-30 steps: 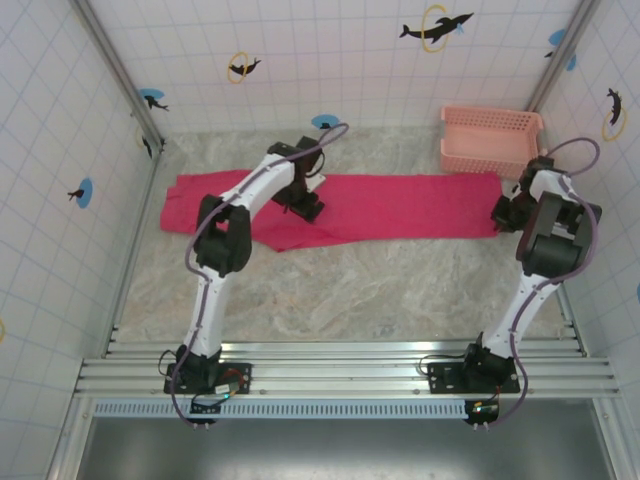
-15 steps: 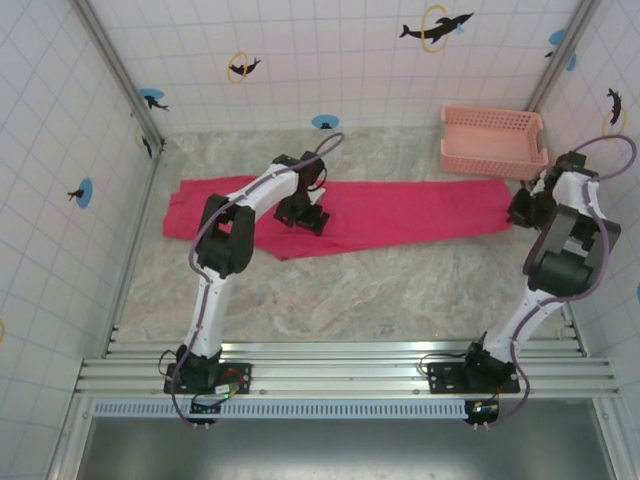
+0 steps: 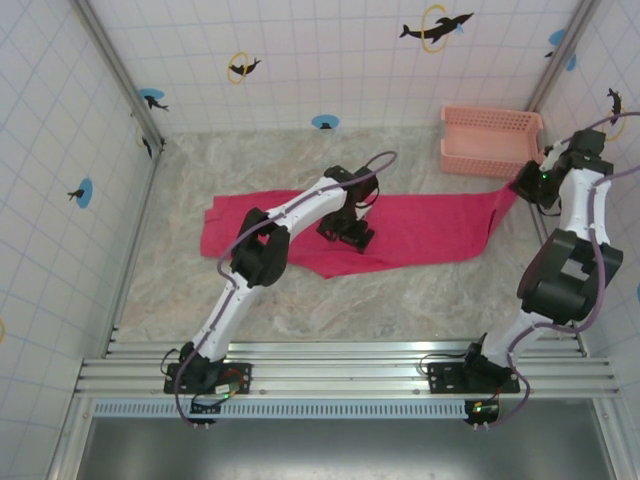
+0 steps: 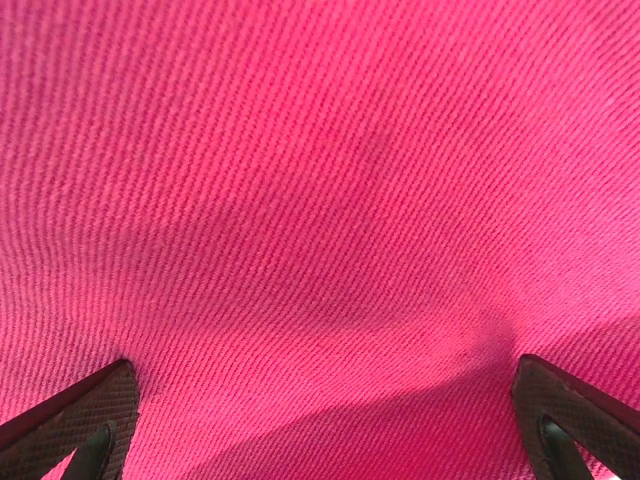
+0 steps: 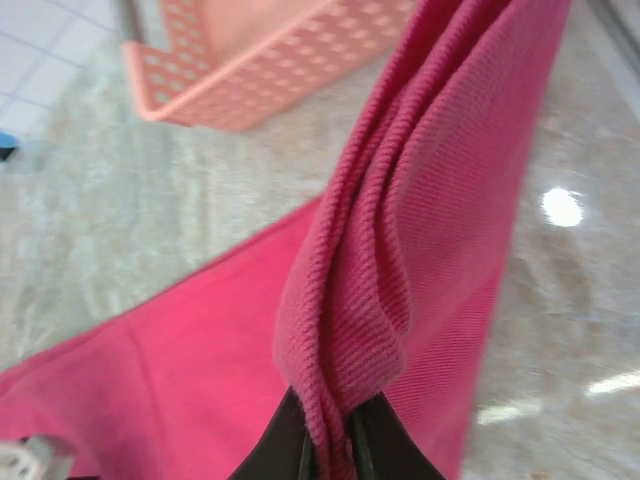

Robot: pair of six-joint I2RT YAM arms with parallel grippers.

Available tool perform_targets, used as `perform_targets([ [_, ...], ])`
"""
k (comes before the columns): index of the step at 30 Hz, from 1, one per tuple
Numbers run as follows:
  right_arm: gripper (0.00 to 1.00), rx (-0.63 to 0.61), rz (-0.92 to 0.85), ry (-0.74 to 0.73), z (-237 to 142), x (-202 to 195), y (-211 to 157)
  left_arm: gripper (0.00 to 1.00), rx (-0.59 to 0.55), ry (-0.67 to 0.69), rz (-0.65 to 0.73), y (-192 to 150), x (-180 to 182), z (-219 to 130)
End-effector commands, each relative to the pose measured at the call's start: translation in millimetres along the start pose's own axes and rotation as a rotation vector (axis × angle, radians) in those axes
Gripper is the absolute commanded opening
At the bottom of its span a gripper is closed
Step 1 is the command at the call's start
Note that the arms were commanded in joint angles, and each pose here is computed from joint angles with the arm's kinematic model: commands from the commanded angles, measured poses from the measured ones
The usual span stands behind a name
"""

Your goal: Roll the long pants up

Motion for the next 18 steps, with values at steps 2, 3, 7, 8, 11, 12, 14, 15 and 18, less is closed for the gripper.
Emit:
perform_targets([
  [2, 0.00, -0.039, -0.108, 0.166, -27, 64, -17, 0.98, 0.019, -0.144, -0.080, 17, -6, 31],
  [3, 0.00, -0.031, -0.122, 0.183, -28, 74, -24, 0.97, 0.003, -0.144, -0.090, 20, -1, 24],
  [7, 0.00, 0.000, -0.220, 0.276, -36, 122, -54, 0.97, -0.109, -0.146, -0.136, 19, 39, -30],
  [8, 0.00, 0.003, -0.242, 0.294, -37, 133, -62, 0.97, -0.135, -0.143, -0.158, 14, 54, -46],
  [11, 0.00, 0.039, -0.294, 0.365, -35, 171, -92, 0.97, -0.250, -0.078, -0.253, -22, 115, -121],
  [12, 0.00, 0.053, -0.315, 0.391, -34, 185, -103, 0.97, -0.282, -0.036, -0.281, -38, 134, -143],
  [14, 0.00, 0.077, -0.361, 0.430, -30, 211, -126, 0.98, -0.320, 0.051, -0.342, -76, 171, -179],
  [15, 0.00, 0.086, -0.383, 0.443, -27, 224, -137, 0.97, -0.340, 0.089, -0.375, -95, 188, -192],
  [18, 0.00, 0.106, -0.420, 0.488, -17, 263, -171, 0.98, -0.336, 0.183, -0.476, -156, 233, -205],
])
Point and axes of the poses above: each hand's point on the last joint's axis, 136 mm out from that joint toward the fingers, its own z axis out along the fingers, its own x axis along the line the jaws close on, y = z × x, the point moved 6 cm from there along -z, back along the fingers, and after that the axes turned 14 degrees about z, right-handed, at the moved point
